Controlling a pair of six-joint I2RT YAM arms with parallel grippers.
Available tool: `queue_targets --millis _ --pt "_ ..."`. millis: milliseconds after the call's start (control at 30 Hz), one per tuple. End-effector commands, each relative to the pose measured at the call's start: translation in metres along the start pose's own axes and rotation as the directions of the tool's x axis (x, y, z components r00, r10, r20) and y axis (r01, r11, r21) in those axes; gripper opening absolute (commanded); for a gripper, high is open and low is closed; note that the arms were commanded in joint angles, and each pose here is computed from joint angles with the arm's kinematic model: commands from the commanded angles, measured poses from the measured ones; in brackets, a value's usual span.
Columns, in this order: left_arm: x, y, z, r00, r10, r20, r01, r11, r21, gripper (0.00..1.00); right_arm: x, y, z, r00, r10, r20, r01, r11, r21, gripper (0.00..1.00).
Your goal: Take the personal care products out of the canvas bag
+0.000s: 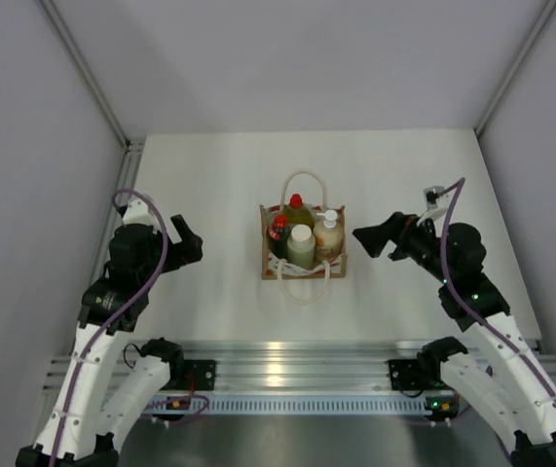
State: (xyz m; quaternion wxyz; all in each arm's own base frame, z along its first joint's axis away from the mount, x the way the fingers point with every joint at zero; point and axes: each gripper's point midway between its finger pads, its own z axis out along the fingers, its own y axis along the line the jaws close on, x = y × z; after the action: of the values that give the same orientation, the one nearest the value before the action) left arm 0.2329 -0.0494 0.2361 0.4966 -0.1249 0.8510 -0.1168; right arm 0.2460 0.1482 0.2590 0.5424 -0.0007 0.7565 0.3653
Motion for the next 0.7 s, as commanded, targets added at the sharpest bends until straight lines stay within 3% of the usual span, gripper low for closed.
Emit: queue_targets --millis 0,67,367,667 --pt "-0.007 -0.002 0.006 0.999 -0.008 0.031 0.008 1.000 0.004 0.98 -0.028 0.046 0.011 0.994 -0.048 0.098 0.061 0.989 -0.132 1.00" --pt "-0.006 -0.002 0.007 1.000 -0.007 0.024 0.007 1.000 0.004 0.98 -0.020 0.064 0.020 0.992 -0.099 0.073 0.109 0.982 -0.151 0.99" --pt "-0.005 -0.002 0.009 1.000 -0.003 0.016 0.003 1.000 0.004 0.98 0.015 0.089 0.078 0.952 -0.305 -0.014 0.306 0.952 0.030 0.94" --pt "-0.004 -0.002 0.009 1.000 -0.002 0.015 0.001 1.000 0.003 0.98 0.041 0.115 0.135 0.928 -0.357 -0.107 0.365 0.929 0.066 0.85"
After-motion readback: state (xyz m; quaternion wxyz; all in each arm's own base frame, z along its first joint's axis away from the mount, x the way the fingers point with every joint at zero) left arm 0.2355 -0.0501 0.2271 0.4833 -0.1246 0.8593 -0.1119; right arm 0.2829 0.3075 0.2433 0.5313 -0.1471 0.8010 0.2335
